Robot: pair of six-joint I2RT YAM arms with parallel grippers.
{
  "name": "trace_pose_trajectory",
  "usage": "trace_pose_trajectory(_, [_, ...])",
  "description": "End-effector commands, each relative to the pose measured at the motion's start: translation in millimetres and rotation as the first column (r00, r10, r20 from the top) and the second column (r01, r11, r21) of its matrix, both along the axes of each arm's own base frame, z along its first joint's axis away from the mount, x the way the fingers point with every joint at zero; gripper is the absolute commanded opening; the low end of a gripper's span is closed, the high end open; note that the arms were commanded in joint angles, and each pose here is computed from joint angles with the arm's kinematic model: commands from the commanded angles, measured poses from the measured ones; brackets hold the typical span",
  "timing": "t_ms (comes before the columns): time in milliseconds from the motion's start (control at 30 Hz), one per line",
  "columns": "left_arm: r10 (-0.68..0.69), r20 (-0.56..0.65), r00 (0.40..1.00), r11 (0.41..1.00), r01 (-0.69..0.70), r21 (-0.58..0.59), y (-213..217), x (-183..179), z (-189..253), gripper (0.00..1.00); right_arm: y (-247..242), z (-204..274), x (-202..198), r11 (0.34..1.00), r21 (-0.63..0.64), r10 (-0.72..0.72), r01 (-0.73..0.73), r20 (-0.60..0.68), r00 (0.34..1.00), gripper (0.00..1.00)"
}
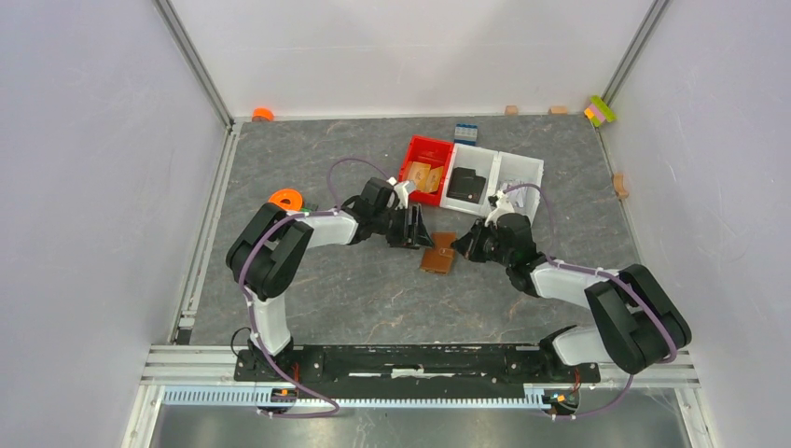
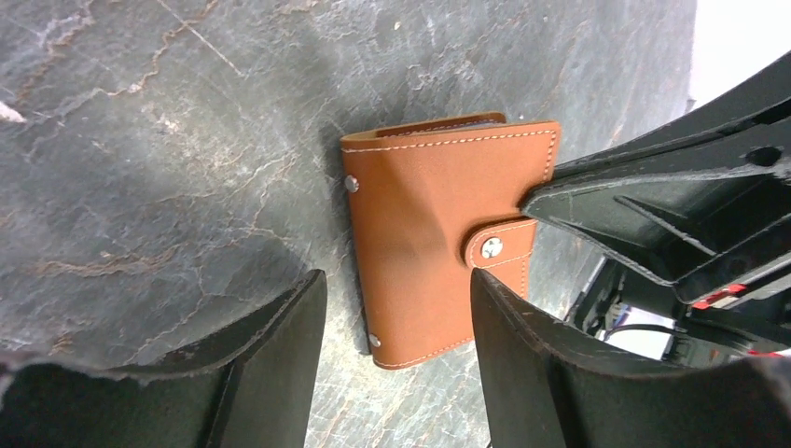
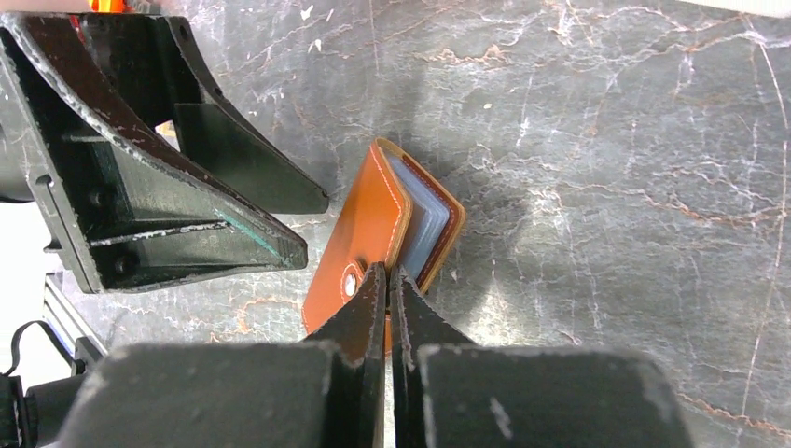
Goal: Take the credit cards out of the card holder
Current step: Open the card holder at the center of the board.
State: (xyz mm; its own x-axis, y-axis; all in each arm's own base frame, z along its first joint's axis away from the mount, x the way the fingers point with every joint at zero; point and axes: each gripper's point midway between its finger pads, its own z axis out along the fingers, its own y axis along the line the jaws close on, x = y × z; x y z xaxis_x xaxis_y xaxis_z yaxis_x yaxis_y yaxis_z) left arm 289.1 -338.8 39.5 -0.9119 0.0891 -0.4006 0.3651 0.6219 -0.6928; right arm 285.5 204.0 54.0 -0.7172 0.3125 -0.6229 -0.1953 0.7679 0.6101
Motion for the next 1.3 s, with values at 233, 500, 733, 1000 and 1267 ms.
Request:
trace_pose_trajectory(233, [0.018, -0.007, 1.0, 0.996, -0.019, -0.089, -9, 5, 22, 0.62, -5, -1, 16, 0.996, -0.083, -0.015, 0.017, 0.024, 1.0, 0.43])
trace_pose_trajectory(500, [0.024, -0.011, 1.0, 0.999, -0.025, -0.037, -6, 7, 11, 0.59, -11, -12, 24, 0.989, -0.145, -0.041, 0.041, 0.003, 0.999, 0.69])
trace_pose_trajectory(733, [0.017, -0.044, 0.999, 1.0, -0.018, -0.016, -7, 8, -2, 0.56, 6, -21, 22, 0.994, -0.099, 0.034, -0.038, -0.039, 0.999, 0.65])
trace_pose_trajectory(1000, [0.017, -0.021, 1.0, 1.0, -0.018, -0.018, -6, 9, 5, 0.55, 15, -12, 20, 0.996, -0.046, 0.078, -0.078, -0.009, 0.997, 0.0])
trace_pose_trajectory(1267, [0.095, 0.143, 0.985, 0.994, -0.087, -0.066, 14, 16, 50, 0.68, 19, 30, 14, 0.993, 0.052, 0.096, -0.104, 0.135, 0.986, 0.0])
